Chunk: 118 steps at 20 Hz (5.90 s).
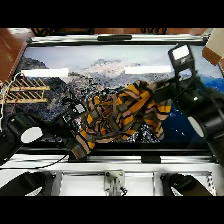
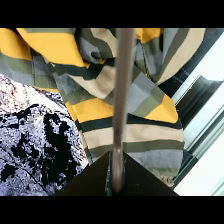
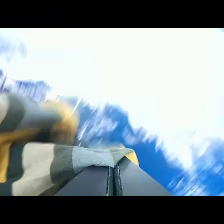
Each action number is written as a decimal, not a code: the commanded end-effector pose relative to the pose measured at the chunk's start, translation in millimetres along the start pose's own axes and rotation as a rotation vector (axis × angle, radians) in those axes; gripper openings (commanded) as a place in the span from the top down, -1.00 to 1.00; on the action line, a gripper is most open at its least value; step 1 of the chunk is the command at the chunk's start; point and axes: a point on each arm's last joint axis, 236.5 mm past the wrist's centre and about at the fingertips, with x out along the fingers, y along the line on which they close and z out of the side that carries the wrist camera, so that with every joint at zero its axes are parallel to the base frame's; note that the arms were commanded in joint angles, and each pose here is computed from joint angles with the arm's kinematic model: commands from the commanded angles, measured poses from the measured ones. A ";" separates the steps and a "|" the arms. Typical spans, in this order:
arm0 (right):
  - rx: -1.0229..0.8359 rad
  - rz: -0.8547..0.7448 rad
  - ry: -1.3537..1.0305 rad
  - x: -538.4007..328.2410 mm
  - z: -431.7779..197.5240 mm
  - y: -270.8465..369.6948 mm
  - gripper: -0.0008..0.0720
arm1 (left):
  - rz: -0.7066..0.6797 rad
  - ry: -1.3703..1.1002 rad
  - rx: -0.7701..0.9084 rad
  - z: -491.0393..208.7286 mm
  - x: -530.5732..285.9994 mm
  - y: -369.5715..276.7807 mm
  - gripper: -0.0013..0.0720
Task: Fold the shirts.
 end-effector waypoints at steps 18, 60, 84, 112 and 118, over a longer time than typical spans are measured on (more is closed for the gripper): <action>0.250 -0.053 0.080 19.7 4.3 -13.1 -0.55 | -0.038 -0.051 -0.001 -0.1 -21.2 -14.6 0.84; -0.788 0.726 0.103 12.2 -63.8 112.1 -0.27 | -0.013 0.073 0.173 -28.6 -19.6 -6.9 0.84; -0.754 0.868 0.305 -24.9 -107.1 114.6 0.83 | 0.285 -0.018 0.196 7.2 -17.2 68.8 -0.89; -0.476 0.645 0.238 -21.7 -65.1 93.3 0.83 | -0.374 -0.474 -1.300 137.8 99.6 33.3 -0.30; -0.471 0.650 0.248 -22.8 -66.9 93.7 0.83 | -0.348 -0.494 -1.317 138.6 107.5 40.5 -0.30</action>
